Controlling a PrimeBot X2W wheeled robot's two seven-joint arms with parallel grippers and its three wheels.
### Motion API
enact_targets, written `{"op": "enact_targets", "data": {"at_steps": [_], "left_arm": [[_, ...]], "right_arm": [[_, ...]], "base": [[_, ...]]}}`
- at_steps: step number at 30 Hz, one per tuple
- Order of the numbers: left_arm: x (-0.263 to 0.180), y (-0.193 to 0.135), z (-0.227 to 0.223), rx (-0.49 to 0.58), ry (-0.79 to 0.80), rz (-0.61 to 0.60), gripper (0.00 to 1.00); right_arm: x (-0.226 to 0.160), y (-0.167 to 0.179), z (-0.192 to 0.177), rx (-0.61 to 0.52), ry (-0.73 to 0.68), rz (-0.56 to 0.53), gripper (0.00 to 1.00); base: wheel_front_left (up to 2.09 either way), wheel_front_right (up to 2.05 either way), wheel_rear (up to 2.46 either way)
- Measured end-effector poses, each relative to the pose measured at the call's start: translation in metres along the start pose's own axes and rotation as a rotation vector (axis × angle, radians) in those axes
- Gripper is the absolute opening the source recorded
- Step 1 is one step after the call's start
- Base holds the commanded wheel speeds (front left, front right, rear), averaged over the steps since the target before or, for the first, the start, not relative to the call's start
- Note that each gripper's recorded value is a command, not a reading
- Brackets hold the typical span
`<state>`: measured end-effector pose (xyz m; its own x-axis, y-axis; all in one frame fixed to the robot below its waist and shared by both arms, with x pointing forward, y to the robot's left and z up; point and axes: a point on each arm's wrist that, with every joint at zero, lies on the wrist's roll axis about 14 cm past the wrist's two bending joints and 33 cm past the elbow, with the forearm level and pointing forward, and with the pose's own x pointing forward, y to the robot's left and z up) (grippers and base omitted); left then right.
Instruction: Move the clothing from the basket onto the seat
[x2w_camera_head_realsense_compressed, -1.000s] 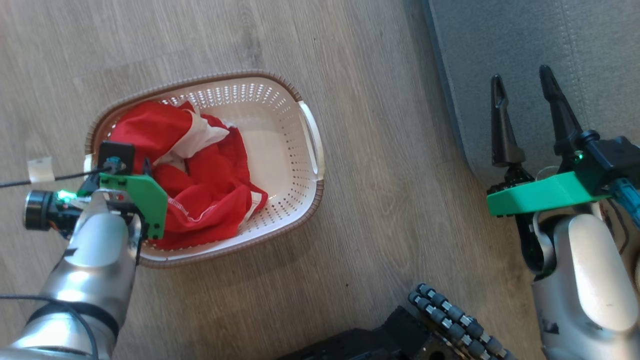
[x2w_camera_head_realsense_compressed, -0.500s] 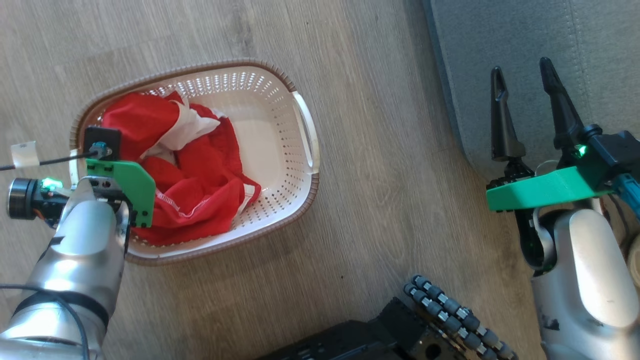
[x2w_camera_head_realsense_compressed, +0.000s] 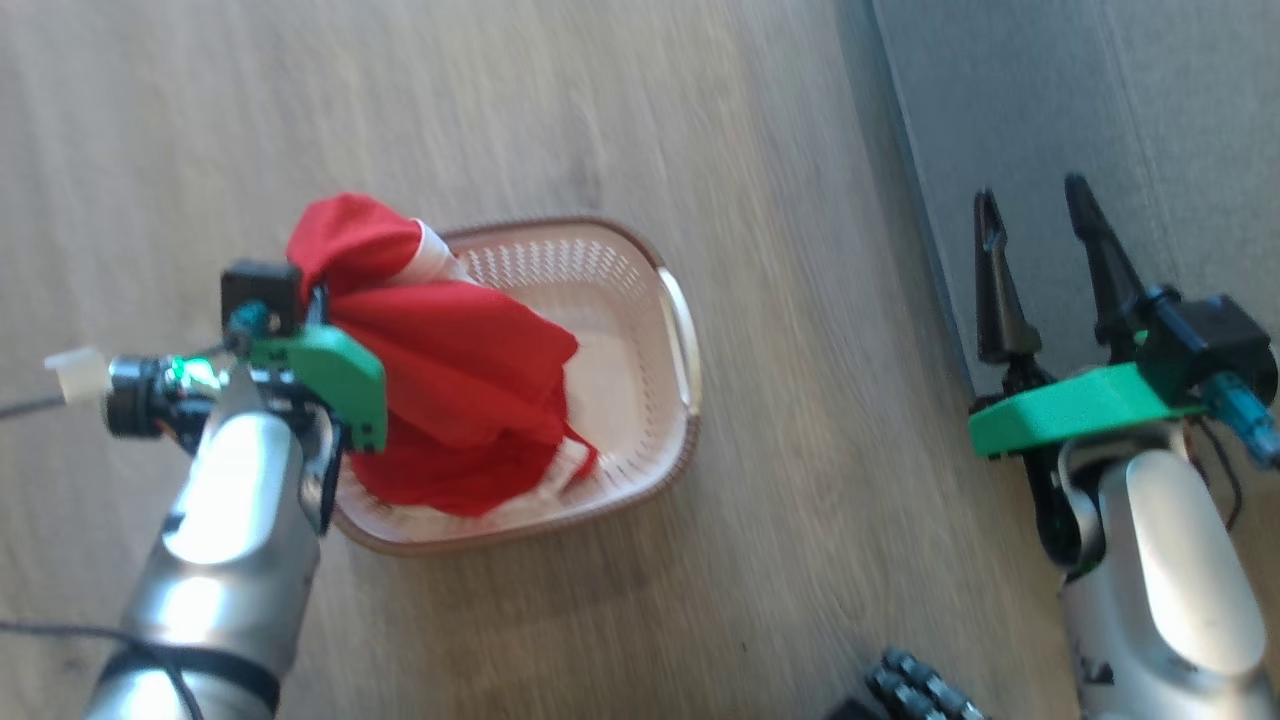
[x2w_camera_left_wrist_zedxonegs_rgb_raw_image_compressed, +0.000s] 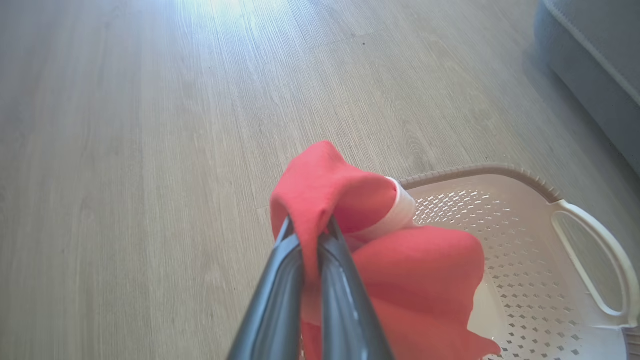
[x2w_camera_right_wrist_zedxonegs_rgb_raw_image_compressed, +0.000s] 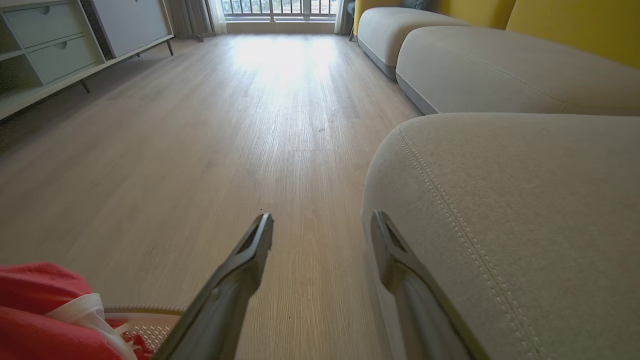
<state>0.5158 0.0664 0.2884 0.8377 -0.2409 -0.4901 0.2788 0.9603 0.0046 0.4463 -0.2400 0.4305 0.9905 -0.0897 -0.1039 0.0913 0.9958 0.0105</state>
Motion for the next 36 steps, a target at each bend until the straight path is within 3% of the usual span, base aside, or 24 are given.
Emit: {"op": "enact_targets", "data": {"at_steps": [10, 20, 36], "left_arm": [[-0.090, 0.034, 0.077, -0.051, -0.258, 0.100, 0.00], [-0.170, 0.060, 0.087, -0.114, -0.375, 0.209, 0.00], [-0.194, 0.063, 0.100, -0.127, -0.447, 0.225, 0.00]], "right_arm": [[-0.024, 0.018, 0.036, 0.031, -0.076, 0.075, 1.00], [-0.056, 0.030, 0.049, 0.024, -0.104, 0.135, 1.00], [-0.062, 0.046, 0.051, -0.030, -0.104, 0.219, 1.00]], "base": [[0.00, 0.00, 0.00], [0.00, 0.00, 0.00], [0.00, 0.00, 0.00]]}}
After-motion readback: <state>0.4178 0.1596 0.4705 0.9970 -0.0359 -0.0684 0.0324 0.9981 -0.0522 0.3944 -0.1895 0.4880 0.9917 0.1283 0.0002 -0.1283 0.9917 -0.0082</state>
